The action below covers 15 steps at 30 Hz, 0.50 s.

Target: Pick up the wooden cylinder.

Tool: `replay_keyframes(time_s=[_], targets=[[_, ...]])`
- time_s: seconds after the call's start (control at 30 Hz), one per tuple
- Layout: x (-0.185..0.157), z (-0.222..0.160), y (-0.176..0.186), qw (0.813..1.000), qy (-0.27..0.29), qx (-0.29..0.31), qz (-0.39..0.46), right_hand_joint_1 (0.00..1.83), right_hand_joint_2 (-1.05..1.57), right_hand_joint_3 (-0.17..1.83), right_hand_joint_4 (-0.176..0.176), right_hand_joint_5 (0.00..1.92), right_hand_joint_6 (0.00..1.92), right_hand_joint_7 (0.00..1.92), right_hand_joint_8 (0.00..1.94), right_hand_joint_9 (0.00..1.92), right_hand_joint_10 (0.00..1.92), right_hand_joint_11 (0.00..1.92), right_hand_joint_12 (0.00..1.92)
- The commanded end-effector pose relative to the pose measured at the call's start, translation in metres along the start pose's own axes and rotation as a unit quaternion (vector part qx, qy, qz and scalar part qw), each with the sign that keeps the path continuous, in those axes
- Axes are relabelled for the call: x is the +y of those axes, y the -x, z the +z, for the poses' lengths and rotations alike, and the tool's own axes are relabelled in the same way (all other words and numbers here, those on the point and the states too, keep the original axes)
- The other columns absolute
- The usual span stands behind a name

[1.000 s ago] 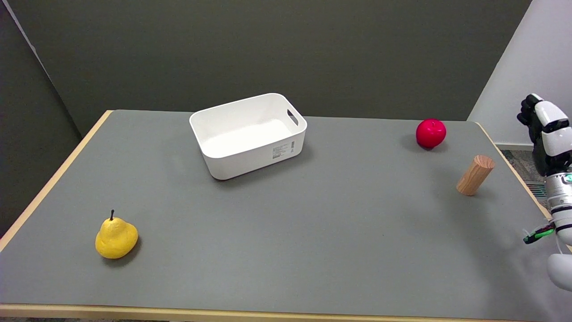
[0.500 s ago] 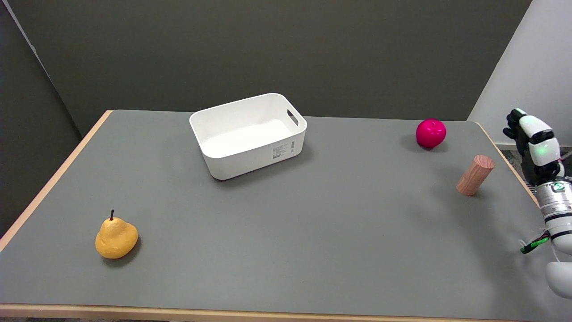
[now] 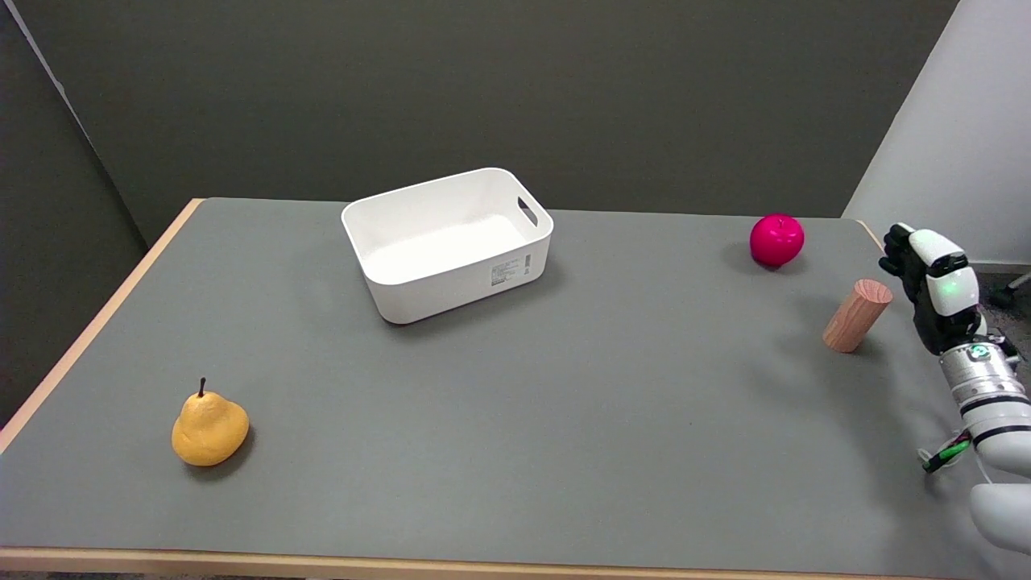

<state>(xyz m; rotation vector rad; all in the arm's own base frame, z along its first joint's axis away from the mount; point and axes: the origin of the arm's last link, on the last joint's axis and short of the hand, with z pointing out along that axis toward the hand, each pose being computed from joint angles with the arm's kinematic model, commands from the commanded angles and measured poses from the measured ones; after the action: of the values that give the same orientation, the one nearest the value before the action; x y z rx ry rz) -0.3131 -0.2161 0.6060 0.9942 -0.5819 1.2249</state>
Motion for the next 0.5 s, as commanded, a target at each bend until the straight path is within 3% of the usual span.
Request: replay_keyframes(time_s=[0.03, 0.13, 0.2, 0.27, 0.5], targets=[[0.017, -0.009, 0.013, 0.999, 0.033, -0.008, 0.007, 0.01, 0.67, 0.84, -0.171, 0.09, 0.35, 0.10, 0.26, 0.03, 0.48, 0.00, 0.76], [0.019, -0.010, 0.014, 0.999, 0.036, -0.011, 0.006, 0.01, 0.69, 0.81, -0.170, 0.10, 0.34, 0.10, 0.26, 0.03, 0.49, 0.00, 0.79], [0.020, -0.011, 0.015, 0.999, 0.039, -0.014, 0.004, 0.00, 0.62, 0.95, -0.170, 0.08, 0.38, 0.10, 0.28, 0.04, 0.50, 0.00, 0.80], [0.021, -0.012, 0.017, 0.999, 0.042, -0.016, 0.005, 0.01, 0.70, 0.79, -0.169, 0.10, 0.34, 0.11, 0.26, 0.04, 0.50, 0.00, 0.80], [0.023, -0.013, 0.024, 0.999, 0.044, -0.019, 0.011, 0.00, 0.69, 0.80, -0.166, 0.11, 0.34, 0.12, 0.26, 0.04, 0.50, 0.00, 0.81]])
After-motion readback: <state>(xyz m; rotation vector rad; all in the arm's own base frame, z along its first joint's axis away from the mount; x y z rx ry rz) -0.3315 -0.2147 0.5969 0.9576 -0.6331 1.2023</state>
